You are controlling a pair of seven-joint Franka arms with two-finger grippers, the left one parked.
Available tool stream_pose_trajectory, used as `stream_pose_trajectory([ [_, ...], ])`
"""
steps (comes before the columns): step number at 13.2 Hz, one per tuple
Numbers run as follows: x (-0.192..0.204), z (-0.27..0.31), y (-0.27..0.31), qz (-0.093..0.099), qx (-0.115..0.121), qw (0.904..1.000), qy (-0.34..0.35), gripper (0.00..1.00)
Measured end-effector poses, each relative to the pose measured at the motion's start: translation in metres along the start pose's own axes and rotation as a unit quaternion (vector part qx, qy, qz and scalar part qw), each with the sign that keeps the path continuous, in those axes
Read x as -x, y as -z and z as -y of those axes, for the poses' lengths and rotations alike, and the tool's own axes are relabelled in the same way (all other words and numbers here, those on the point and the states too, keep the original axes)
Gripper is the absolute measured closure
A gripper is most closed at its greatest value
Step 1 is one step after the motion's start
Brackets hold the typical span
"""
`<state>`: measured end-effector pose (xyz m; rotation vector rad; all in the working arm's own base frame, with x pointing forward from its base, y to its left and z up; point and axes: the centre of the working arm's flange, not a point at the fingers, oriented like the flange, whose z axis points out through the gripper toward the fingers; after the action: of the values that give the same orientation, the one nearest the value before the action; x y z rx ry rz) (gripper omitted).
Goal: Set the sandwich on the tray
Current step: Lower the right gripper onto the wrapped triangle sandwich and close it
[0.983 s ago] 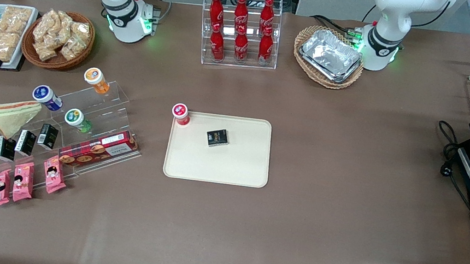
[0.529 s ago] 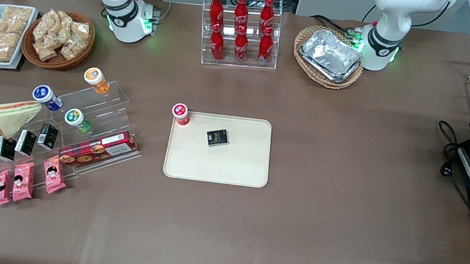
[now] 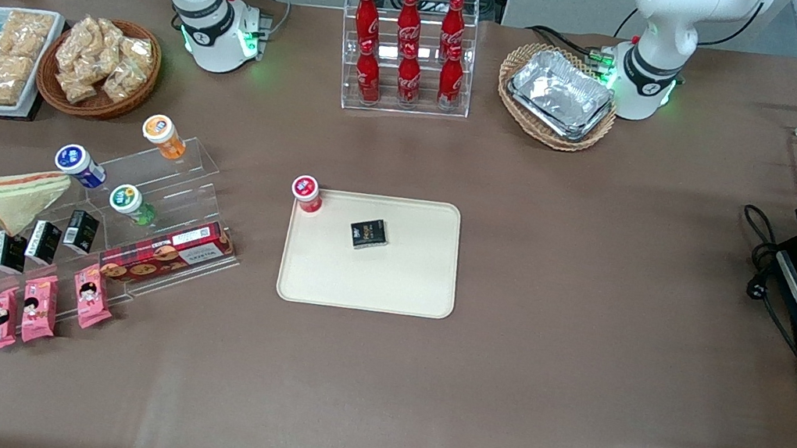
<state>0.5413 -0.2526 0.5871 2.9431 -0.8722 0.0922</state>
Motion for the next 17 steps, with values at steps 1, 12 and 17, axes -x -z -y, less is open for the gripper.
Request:
stream_pose_trajectory([
  [1,-0.011,-0.003,-0.017,-0.003,0.006,1.0000,-0.007,0.00],
  [12,-0.052,-0.013,-0.139,0.013,0.043,0.9990,0.007,0.00],
  [17,-0.040,-0.010,-0.188,0.015,0.041,0.9974,0.056,0.00],
])
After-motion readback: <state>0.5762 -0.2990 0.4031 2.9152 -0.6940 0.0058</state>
